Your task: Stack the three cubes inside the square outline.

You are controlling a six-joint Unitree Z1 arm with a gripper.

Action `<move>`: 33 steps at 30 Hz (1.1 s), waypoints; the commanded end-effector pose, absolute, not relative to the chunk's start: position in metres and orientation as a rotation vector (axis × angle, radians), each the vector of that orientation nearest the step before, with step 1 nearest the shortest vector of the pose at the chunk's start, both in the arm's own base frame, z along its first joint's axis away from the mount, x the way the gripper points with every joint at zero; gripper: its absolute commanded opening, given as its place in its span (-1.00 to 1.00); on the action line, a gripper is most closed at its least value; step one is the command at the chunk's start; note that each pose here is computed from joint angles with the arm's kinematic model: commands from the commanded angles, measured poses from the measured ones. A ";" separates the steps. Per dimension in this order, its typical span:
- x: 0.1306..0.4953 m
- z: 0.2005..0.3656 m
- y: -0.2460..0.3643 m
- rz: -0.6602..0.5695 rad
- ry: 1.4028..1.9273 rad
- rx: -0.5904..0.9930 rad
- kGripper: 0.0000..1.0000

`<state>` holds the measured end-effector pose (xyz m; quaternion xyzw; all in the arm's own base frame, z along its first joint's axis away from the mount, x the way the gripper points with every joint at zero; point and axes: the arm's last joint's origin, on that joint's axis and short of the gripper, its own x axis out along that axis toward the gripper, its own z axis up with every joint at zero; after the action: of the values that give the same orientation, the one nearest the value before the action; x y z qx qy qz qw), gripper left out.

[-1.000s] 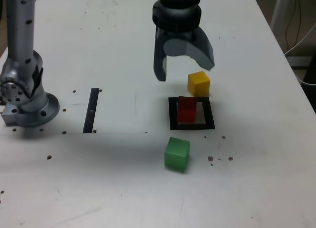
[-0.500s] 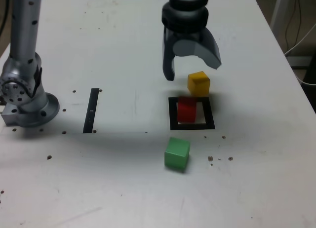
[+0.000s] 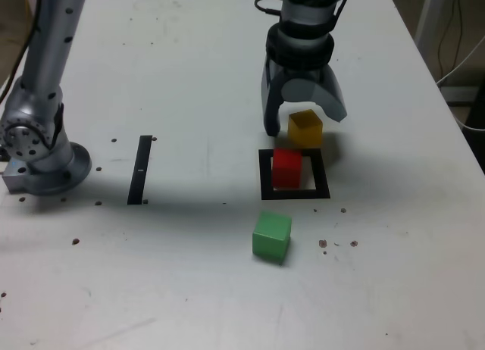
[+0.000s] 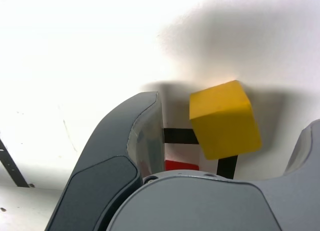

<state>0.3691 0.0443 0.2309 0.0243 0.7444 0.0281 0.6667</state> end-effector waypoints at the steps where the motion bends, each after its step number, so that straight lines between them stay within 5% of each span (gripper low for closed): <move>1: 0.372 0.229 0.045 0.058 1.680 0.050 0.86; 19: 0.376 0.205 0.052 0.054 1.717 0.027 0.69; 33: 0.381 0.207 0.054 0.030 1.700 0.039 0.21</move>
<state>0.3787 0.0528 0.2087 0.0174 0.7522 0.0158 0.6585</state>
